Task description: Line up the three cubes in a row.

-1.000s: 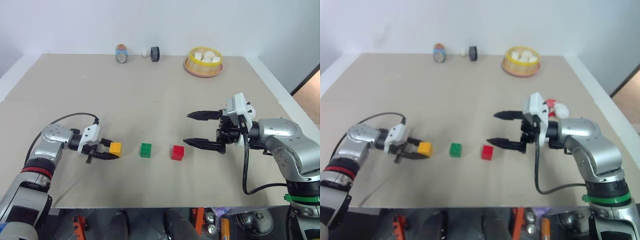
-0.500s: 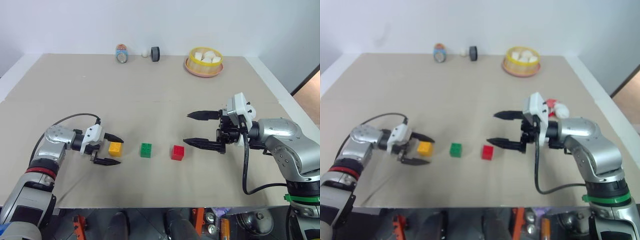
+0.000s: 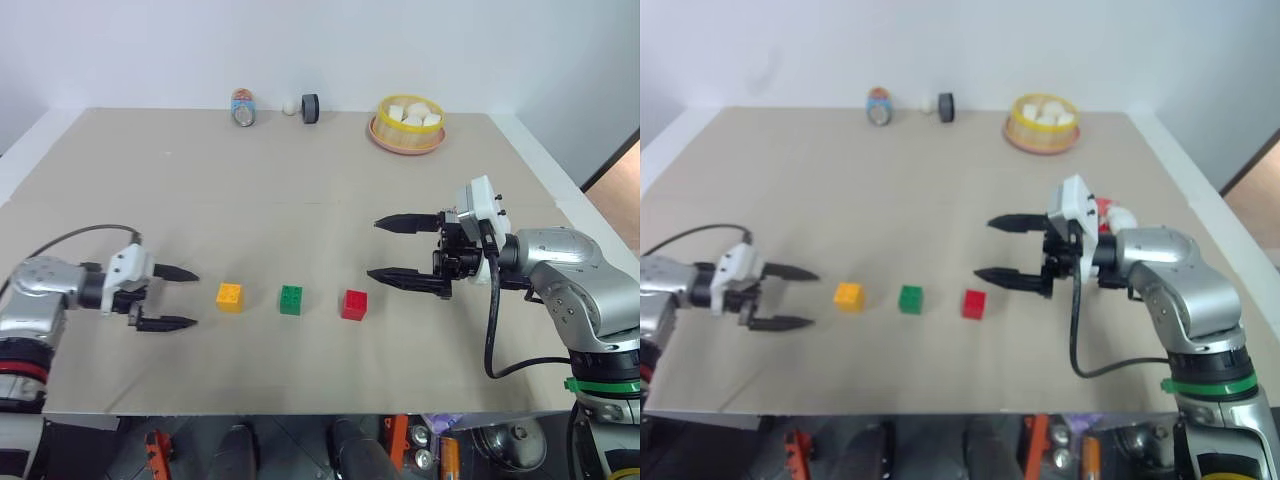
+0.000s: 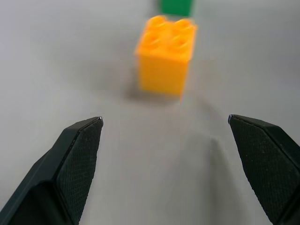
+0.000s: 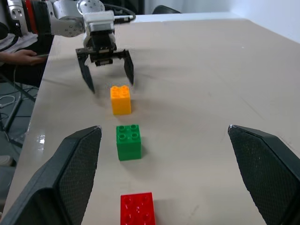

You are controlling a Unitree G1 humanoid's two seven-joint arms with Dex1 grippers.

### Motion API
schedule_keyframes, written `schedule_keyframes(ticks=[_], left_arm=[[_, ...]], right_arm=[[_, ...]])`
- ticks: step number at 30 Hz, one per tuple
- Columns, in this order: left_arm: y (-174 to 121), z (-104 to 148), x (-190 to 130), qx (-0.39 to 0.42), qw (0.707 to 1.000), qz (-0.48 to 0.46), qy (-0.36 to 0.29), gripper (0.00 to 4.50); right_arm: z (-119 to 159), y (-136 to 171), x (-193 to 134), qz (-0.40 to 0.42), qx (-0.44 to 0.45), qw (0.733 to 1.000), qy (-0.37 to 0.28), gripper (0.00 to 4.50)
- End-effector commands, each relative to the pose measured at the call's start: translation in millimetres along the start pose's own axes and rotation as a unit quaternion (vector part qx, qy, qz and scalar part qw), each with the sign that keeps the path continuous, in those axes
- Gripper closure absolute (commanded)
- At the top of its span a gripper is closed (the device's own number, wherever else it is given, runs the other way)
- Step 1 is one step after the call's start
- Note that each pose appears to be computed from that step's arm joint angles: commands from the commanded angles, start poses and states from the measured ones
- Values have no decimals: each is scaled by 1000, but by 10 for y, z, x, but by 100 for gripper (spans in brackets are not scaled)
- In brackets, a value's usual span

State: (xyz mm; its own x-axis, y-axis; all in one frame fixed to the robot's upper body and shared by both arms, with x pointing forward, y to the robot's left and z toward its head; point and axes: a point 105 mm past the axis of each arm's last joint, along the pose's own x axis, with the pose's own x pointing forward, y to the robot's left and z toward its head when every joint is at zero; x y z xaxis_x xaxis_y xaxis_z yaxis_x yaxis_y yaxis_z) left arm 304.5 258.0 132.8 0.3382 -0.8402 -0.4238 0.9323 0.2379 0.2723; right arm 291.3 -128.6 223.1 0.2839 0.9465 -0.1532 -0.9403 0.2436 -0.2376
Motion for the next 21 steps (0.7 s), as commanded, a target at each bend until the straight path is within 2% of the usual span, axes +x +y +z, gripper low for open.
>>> schedule_keyframes(ticks=[1,3,5,7,10,11,14,21], left_arm=[[135,164,-256,32,996,82,-8,6],[175,215,-316,21,992,120,-22,6],[369,340,-410,-8,966,244,-81,6],[517,321,-477,-44,924,366,-101,6],[492,179,-444,-130,863,474,-119,6],[437,147,-417,-154,841,501,-135,6],[253,-63,-314,-221,785,565,-125,6],[48,-247,-124,-295,721,612,-132,6]], right_arm=[[81,-68,-56,-12,-26,1000,0,0],[69,-124,-98,-27,-25,999,2,0],[-15,-250,-167,-75,-20,997,9,0],[-176,-408,-223,-145,-8,989,24,0],[-474,-575,-322,-252,41,966,29,0],[-574,-592,-363,-281,57,957,28,0],[-782,-605,-476,-357,84,930,25,0],[-936,-558,-470,-412,123,903,4,0]])
